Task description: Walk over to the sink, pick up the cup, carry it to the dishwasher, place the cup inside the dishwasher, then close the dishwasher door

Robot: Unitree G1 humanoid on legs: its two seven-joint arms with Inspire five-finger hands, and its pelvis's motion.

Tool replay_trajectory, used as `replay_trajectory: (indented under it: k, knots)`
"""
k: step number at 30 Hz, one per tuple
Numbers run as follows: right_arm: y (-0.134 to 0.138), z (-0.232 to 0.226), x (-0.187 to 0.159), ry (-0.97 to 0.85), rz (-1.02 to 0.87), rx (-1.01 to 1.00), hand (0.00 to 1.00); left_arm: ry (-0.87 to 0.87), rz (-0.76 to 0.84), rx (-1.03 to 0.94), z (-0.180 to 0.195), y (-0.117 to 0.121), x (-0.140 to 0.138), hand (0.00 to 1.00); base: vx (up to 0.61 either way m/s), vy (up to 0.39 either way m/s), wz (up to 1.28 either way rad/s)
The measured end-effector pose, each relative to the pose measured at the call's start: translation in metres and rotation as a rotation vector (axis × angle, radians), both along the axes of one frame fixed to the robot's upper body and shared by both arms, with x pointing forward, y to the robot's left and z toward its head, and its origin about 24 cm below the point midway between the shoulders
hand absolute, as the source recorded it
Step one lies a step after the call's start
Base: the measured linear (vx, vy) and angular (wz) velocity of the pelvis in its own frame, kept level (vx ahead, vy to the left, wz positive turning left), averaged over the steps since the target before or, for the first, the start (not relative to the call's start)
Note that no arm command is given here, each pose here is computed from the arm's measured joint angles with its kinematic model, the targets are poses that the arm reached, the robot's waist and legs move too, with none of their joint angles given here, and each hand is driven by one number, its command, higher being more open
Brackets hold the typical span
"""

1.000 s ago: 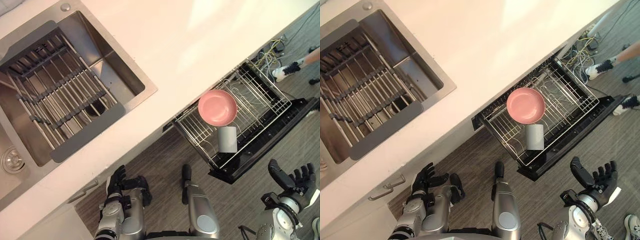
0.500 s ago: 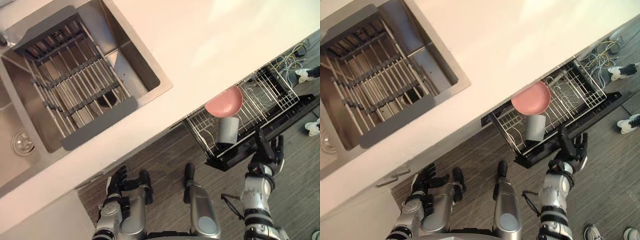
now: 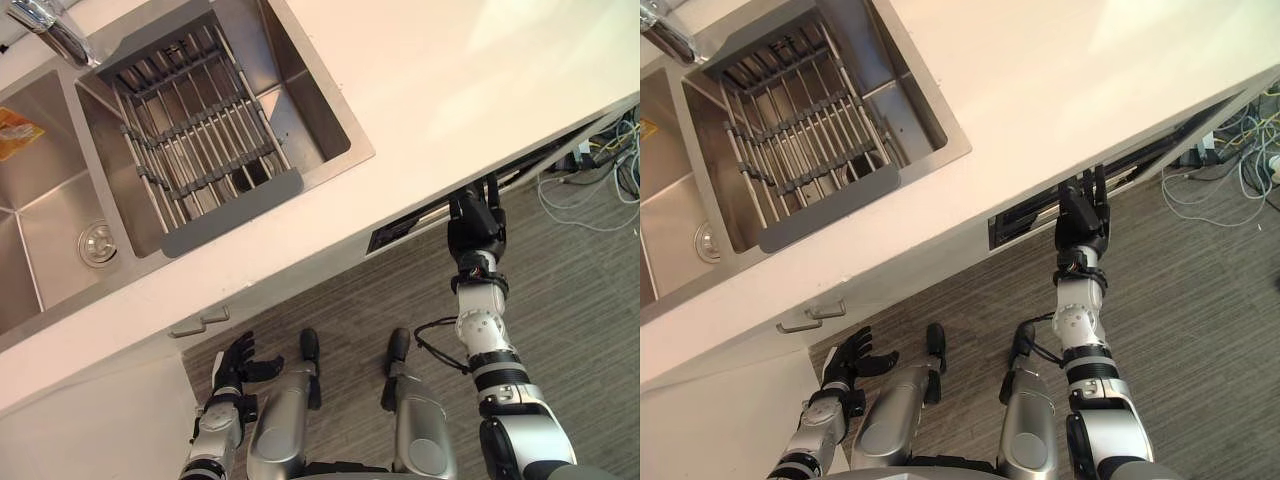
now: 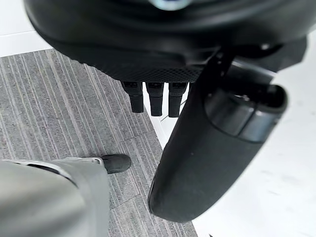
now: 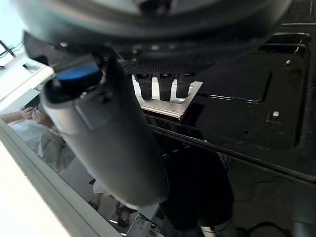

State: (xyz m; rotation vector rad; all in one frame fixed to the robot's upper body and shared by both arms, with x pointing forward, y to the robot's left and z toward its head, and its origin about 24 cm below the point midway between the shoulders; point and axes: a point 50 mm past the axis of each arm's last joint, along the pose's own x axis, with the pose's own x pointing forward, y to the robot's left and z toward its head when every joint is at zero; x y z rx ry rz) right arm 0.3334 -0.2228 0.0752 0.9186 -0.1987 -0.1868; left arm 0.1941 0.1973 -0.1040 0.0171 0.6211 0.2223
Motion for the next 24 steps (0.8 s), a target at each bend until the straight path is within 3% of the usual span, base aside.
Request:
replay_trajectory:
  k: [5, 8, 12, 17, 24]
  knots:
    - [-0.005, -0.023, -0.01, 0.115, 0.108, -0.284, 0.9, 0.013, -0.034, 0.003, -0.002, -0.002, -0.001, 0.9, -0.02, 0.009, 0.08]
    - [0.005, -0.064, -0.028, 0.289, 0.241, -0.458, 0.9, 0.056, -0.038, -0.003, -0.009, -0.003, -0.008, 0.9, 0.02, -0.003, 0.17]
    - [0.018, -0.132, -0.083, 0.564, 0.341, -0.516, 0.9, 0.11, -0.031, -0.001, -0.016, 0.001, -0.019, 0.9, 0.07, 0.001, 0.22]
    - [0.0, -0.166, -0.138, 0.768, 0.247, -0.533, 0.9, 0.153, -0.014, 0.036, -0.02, 0.017, -0.034, 0.9, 0.09, 0.022, 0.03]
    - [-0.011, -0.178, -0.166, 0.889, 0.221, -0.684, 0.9, 0.175, 0.002, 0.036, -0.023, 0.021, -0.045, 0.9, 0.04, 0.004, -0.04]
